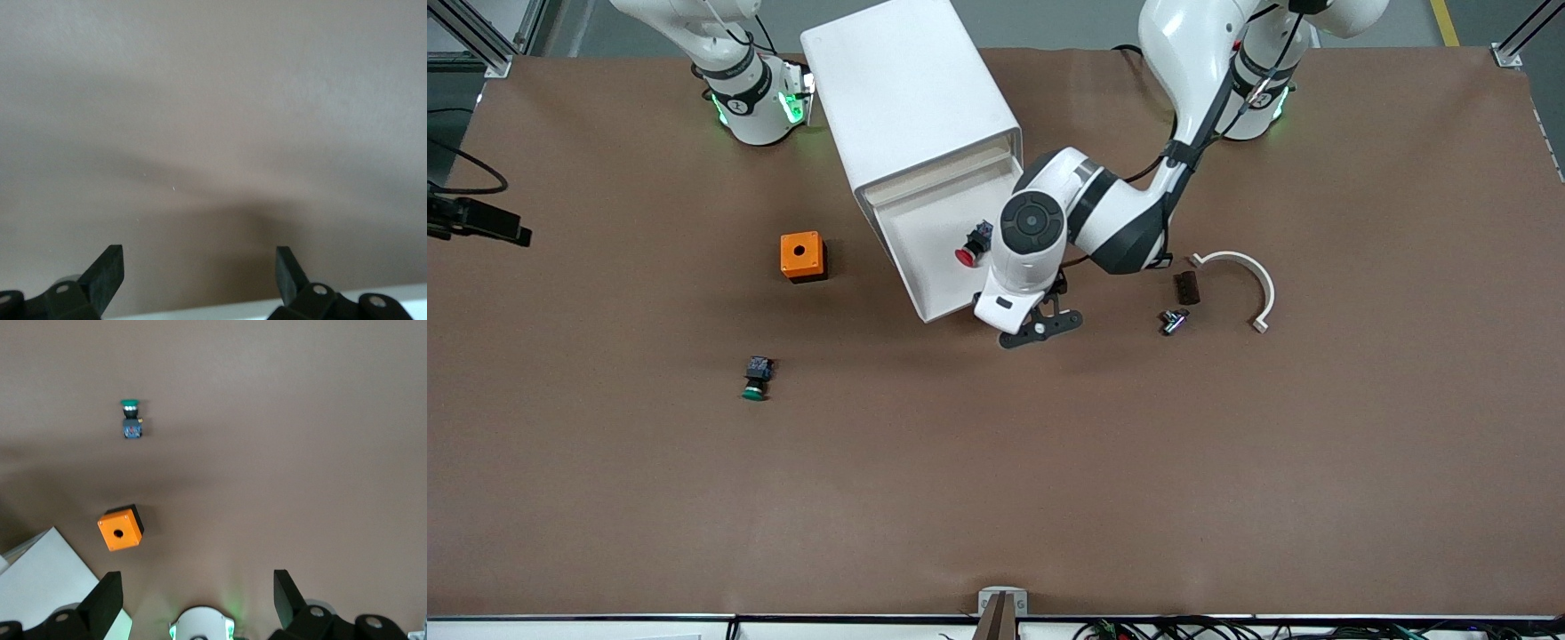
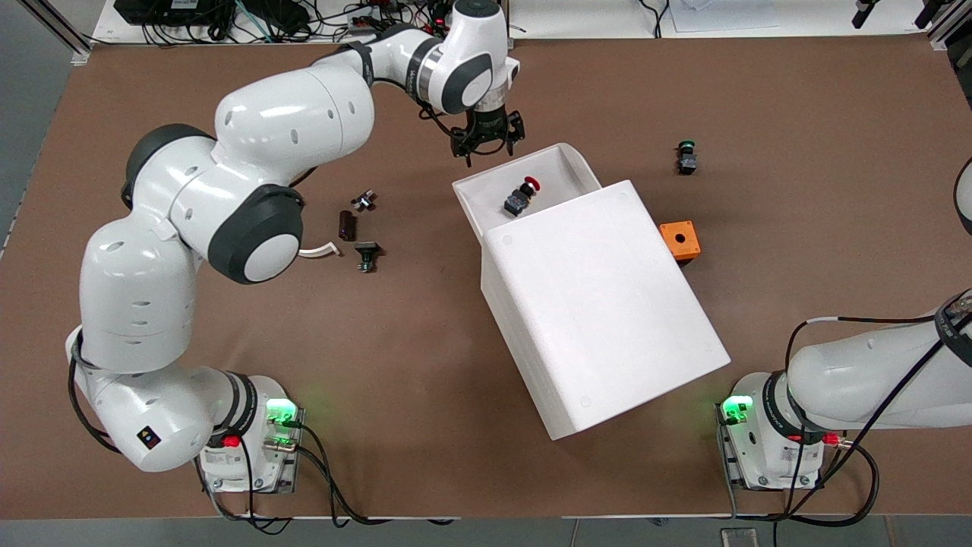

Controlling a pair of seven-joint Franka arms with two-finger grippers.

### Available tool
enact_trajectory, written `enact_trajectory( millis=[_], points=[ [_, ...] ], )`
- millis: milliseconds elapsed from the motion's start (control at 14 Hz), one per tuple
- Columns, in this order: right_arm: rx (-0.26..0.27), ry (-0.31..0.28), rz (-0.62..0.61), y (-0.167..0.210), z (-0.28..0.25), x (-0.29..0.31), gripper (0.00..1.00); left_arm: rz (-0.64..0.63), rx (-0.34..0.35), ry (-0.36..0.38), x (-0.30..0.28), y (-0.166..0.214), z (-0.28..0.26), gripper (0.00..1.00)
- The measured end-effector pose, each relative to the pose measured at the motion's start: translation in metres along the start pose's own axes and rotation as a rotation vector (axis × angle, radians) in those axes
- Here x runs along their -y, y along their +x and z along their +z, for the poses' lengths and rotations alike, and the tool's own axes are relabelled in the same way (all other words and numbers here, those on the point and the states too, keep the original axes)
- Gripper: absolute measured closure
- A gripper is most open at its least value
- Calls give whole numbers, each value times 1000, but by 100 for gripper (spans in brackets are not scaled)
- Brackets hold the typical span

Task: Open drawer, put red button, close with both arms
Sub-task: 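Push the drawer shut with the left gripper while the right gripper retracts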

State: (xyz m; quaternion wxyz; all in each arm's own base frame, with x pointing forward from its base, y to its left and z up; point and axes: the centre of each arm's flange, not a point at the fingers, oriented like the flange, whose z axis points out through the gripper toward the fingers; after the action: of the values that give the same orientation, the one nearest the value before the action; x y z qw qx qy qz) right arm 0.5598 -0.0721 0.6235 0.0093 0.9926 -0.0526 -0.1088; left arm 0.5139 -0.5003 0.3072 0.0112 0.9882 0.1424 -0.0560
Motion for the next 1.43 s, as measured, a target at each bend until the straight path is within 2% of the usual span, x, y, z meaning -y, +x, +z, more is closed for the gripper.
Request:
enact_trajectory(
  millis=[214, 429, 786, 1071, 1429],
  points=[
    [3, 15, -3, -5, -6, 1, 0, 29, 1, 4, -10, -19, 4, 0],
    [-28, 46, -20, -12, -16, 8, 0, 65, 21, 8, -20, -42, 11, 0],
    [-71, 50, -31, -23, -18, 14, 0, 135, 77, 15, -36, -91, 28, 0],
    [-128, 52, -40, -50, -5, 19, 0, 173, 119, 36, -39, -121, 44, 0],
    [-166, 49, -73, -81, 5, 35, 0, 210, 152, 48, -43, -148, 55, 0]
  ],
)
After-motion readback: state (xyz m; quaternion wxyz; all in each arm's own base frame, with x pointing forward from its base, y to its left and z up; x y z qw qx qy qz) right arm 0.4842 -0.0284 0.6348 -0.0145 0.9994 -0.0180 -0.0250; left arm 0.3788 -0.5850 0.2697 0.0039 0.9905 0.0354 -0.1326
